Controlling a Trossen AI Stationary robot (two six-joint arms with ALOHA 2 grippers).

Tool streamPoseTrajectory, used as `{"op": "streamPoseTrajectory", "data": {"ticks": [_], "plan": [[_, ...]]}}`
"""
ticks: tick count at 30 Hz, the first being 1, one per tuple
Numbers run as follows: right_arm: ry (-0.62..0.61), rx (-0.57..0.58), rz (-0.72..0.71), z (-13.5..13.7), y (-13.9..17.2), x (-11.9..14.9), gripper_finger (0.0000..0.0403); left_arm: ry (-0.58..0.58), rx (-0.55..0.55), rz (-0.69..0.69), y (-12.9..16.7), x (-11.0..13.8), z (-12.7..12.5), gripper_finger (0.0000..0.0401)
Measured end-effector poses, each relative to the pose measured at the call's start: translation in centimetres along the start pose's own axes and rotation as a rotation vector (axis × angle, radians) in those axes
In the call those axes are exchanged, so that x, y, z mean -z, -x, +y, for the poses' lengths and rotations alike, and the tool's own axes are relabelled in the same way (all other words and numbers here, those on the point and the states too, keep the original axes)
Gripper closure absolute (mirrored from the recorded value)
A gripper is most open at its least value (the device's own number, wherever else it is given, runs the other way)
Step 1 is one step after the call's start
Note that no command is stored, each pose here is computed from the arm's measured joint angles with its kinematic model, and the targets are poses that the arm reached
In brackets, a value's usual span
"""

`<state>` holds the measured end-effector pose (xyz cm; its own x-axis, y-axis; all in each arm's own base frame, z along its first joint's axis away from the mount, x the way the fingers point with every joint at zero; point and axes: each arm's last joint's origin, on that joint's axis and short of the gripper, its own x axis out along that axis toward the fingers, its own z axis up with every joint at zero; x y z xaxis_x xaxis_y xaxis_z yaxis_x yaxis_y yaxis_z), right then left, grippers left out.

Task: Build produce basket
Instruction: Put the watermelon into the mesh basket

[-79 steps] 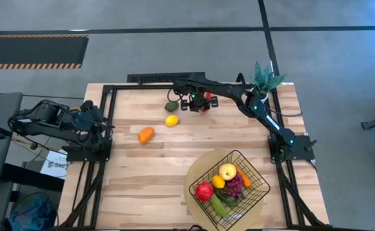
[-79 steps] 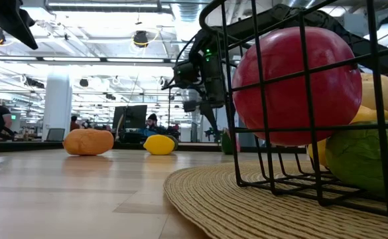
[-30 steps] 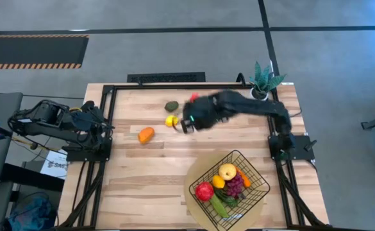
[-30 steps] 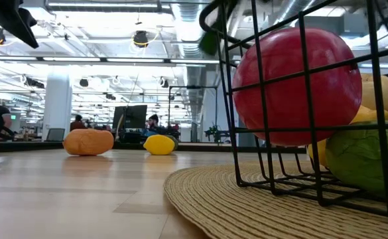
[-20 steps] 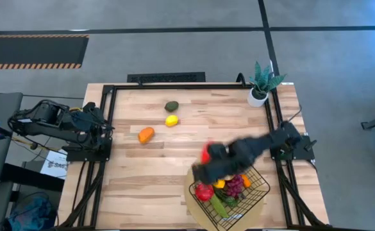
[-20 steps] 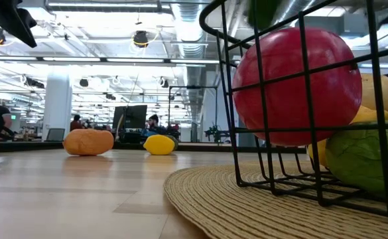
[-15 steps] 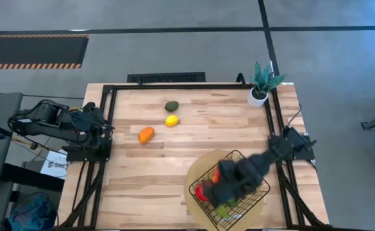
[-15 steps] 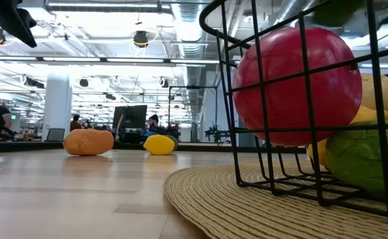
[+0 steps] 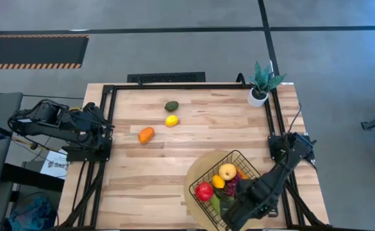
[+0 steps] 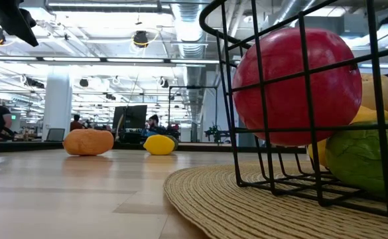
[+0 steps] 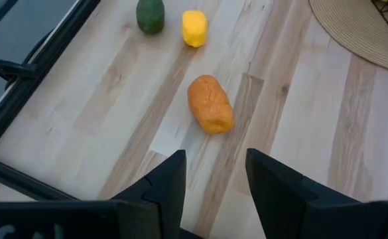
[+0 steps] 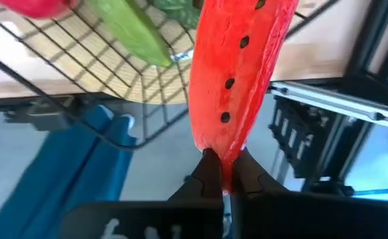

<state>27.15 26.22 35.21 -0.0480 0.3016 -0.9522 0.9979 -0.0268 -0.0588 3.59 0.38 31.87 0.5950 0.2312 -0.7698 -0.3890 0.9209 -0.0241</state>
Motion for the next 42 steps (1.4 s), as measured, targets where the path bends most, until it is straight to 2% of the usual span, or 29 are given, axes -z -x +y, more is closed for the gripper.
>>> {"op": "streamPoseTrajectory", "data": {"ticks": [6, 13, 16, 24, 39, 42], "plan": [[-0.025, -0.014, -0.033, 1.4, -0.7, -0.7, 0.0401, 0.006, 0.0, 0.0, 0.0, 0.0, 0.0, 0.0255], [-0.098, 0.081, -0.119, 3.5, -4.2, -2.4, 0.0401, -0.002, 0.0, 0.001, 0.0, 0.0, 0.0, 0.0255], [-0.11, 0.087, -0.142, 4.0, -5.3, -3.0, 0.0401, -0.022, 0.001, 0.001, 0.0, 0.0, 0.0, 0.0255], [-0.162, 0.157, -0.21, 4.3, -7.4, -4.8, 0.0401, -0.026, 0.002, 0.003, 0.0, 0.0, 0.0, 0.0255], [-0.145, 0.131, -0.199, 4.6, -9.0, -5.0, 0.04, -0.026, 0.002, 0.002, 0.0, 0.0, 0.0, 0.0255], [-0.106, 0.116, -0.181, 4.8, -9.1, -4.9, 0.038, -0.025, 0.002, 0.002, 0.0, 0.0, 0.0, 0.0255]]}}
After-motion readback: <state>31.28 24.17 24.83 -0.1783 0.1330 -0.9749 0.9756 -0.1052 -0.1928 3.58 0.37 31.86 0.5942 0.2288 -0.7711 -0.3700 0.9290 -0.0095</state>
